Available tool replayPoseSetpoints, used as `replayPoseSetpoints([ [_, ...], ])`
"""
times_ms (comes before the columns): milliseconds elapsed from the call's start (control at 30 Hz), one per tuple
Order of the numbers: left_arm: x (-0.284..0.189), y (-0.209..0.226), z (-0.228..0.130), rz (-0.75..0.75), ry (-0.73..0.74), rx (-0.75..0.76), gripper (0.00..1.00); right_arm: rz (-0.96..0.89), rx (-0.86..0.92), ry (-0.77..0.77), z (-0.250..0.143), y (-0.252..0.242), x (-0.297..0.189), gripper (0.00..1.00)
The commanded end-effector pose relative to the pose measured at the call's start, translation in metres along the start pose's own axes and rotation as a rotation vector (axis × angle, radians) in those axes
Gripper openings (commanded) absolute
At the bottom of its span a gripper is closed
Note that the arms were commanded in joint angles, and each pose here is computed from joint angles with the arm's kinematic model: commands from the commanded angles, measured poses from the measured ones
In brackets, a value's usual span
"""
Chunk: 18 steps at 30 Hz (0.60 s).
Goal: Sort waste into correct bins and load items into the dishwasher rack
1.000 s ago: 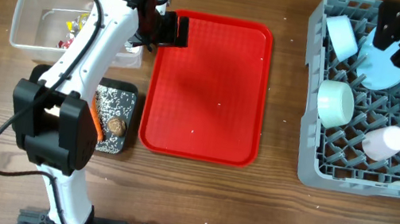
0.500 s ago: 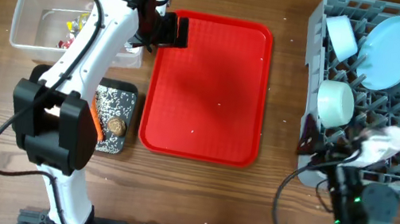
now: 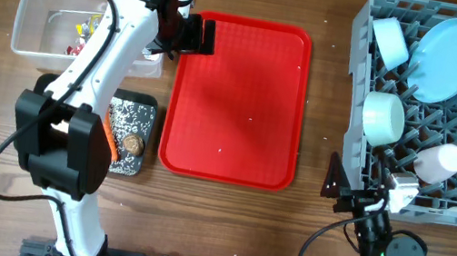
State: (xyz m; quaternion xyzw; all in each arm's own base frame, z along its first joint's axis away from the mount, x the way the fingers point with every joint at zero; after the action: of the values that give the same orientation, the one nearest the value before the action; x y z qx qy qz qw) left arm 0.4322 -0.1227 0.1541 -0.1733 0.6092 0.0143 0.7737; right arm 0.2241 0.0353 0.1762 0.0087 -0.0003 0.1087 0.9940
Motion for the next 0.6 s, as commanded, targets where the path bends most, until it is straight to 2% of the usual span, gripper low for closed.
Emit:
replayPoseSetpoints([
  [0,-0.002,-0.0004,-0.0006,0.002,-0.007,-0.002,1.0,-0.007,0.009,-0.014,0.0025,-0.0004,-0.0009,1.0],
  [500,-0.0024,0.0009,0.0002,0.003,-0.009,-0.005,1.0,-0.007,0.012,0.0,-0.0006,-0.0006,0.0,1.0],
  [567,-0.0078,0.0013,0.001,0.004,-0.021,0.031,1.0,-0.007,0.011,0.001,-0.0007,-0.0006,0.0,1.0],
])
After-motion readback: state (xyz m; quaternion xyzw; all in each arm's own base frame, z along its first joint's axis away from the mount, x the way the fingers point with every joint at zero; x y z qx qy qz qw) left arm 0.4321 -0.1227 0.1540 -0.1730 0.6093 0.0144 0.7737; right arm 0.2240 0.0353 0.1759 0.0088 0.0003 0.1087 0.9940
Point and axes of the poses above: each gripper's point midway between its finger pads, its own x axis out along the fingers, its own y axis along the line the jaws close on, z = x × y, the point moved 2 cm from there along -x, back along the fingers, and after that the axes turned 12 degrees about -x, right-handed, at the moved point
